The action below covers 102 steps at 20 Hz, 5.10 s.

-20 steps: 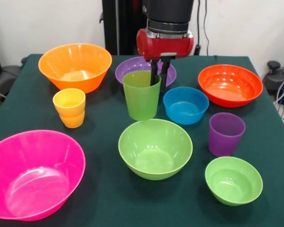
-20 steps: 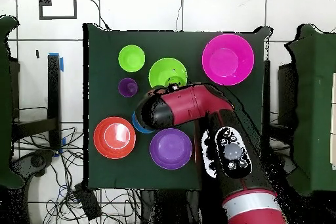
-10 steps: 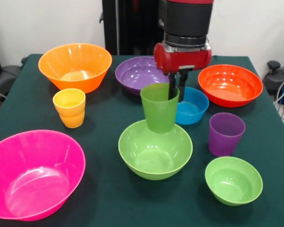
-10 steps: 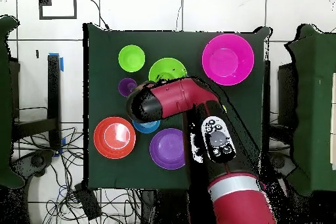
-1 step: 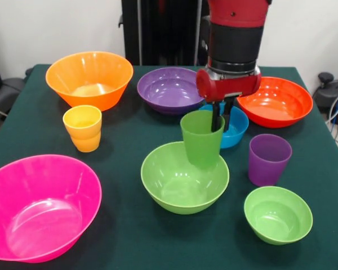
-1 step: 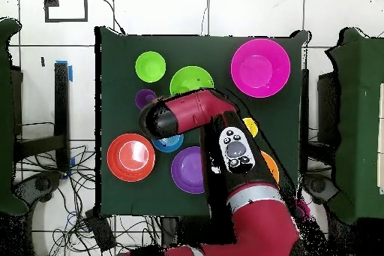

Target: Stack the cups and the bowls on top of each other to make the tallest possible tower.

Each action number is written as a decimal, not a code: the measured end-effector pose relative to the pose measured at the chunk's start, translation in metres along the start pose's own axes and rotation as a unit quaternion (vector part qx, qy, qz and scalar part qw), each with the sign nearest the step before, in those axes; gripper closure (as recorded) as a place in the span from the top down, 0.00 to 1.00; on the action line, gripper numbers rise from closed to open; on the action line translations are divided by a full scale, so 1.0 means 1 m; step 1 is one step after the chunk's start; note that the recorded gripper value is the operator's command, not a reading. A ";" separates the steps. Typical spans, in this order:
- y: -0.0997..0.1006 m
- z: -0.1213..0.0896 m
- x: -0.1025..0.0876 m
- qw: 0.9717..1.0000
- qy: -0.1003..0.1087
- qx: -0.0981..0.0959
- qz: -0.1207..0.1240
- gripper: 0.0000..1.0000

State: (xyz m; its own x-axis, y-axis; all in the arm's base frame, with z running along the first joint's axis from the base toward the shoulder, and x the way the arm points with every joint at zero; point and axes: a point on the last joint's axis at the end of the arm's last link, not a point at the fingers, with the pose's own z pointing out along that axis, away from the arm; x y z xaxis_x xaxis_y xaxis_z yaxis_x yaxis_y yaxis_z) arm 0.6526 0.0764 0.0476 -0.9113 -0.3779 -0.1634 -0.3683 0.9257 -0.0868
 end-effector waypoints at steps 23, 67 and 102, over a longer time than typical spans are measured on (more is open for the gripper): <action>-0.026 0.051 0.015 0.999 0.023 0.007 0.025 0.00; -0.033 0.058 0.002 0.999 0.013 0.010 0.033 0.00; -0.031 0.043 -0.004 0.999 0.008 0.005 0.047 1.00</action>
State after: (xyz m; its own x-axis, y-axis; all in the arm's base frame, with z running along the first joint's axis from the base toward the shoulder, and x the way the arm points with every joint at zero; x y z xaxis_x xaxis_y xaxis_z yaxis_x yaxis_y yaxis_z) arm 0.6756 0.0486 0.0090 -0.9446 -0.2896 -0.1547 -0.2800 0.9566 -0.0810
